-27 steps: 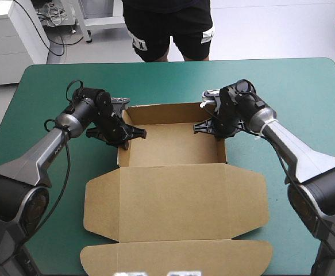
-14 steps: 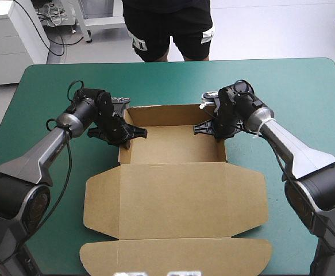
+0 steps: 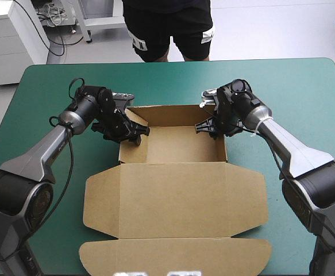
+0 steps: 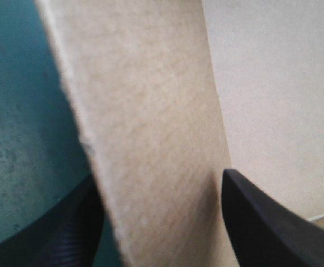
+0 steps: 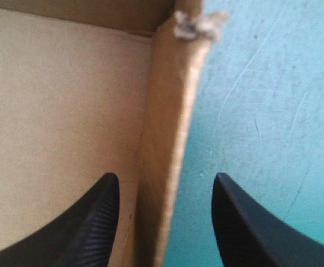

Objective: Fold the box

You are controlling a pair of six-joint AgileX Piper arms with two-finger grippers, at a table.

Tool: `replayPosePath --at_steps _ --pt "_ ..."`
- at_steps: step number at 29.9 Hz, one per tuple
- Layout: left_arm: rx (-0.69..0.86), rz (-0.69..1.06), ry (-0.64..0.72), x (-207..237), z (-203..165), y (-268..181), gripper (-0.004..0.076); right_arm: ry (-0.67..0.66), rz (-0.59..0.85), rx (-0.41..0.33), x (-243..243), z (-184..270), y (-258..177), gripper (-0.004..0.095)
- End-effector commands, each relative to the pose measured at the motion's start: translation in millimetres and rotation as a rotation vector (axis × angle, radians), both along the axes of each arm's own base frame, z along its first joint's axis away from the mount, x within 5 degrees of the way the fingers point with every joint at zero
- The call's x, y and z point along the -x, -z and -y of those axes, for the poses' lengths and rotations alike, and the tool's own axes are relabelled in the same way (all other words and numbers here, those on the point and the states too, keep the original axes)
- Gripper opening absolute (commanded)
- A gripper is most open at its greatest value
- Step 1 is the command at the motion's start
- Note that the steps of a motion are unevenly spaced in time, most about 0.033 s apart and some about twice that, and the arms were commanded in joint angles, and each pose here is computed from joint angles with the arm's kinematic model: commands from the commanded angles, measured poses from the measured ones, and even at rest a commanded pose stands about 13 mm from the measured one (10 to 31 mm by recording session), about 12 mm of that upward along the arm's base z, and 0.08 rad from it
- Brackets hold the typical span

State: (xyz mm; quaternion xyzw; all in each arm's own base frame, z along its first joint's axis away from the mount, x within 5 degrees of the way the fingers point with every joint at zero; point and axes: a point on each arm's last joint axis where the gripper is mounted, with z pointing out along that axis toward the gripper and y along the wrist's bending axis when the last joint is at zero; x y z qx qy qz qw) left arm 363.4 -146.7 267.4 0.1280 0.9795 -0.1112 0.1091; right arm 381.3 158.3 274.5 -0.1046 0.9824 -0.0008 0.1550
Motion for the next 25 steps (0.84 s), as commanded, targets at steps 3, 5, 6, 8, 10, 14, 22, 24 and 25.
replayPosePath --at_steps 3,5,6,8,10,14,22,24,25 --pt "0.051 0.091 0.021 3.7 2.7 -31.2 0.0484 0.007 0.111 -0.023 3.2 4.4 -43.2 0.0495" --pt "0.036 0.08 0.026 4.7 1.5 -30.6 0.0484 0.009 0.115 -0.03 3.7 4.3 -48.5 0.0495" --pt "0.024 0.073 0.029 5.4 0.5 -30.1 0.0484 0.007 0.123 -0.037 4.3 4.2 -52.1 0.0495" --pt "-0.01 0.063 0.039 6.4 -2.2 -31.8 0.0484 0.005 0.141 -0.063 5.5 3.1 -60.5 0.0495" --pt "-0.048 0.059 0.049 6.8 -5.4 -36.5 0.0484 -0.011 0.168 -0.077 7.4 3.2 -71.1 0.0495" --pt "-0.077 0.088 0.058 5.7 -8.1 -59.6 0.0484 -0.028 0.228 -0.09 16.4 7.5 -94.1 0.0493" --pt "0.054 0.261 0.048 16.0 -5.7 -123.9 0.047 -0.034 0.313 -0.13 39.4 17.0 -130.2 0.0493" --pt "0.057 0.295 0.046 23.0 -8.9 -135.5 0.0419 -0.035 0.318 -0.14 42.1 17.5 -133.2 0.0493" --pt "0.05 0.315 0.045 27.2 -11.6 -141.8 0.0378 -0.035 0.318 -0.145 42.9 17.4 -134.0 0.0493"
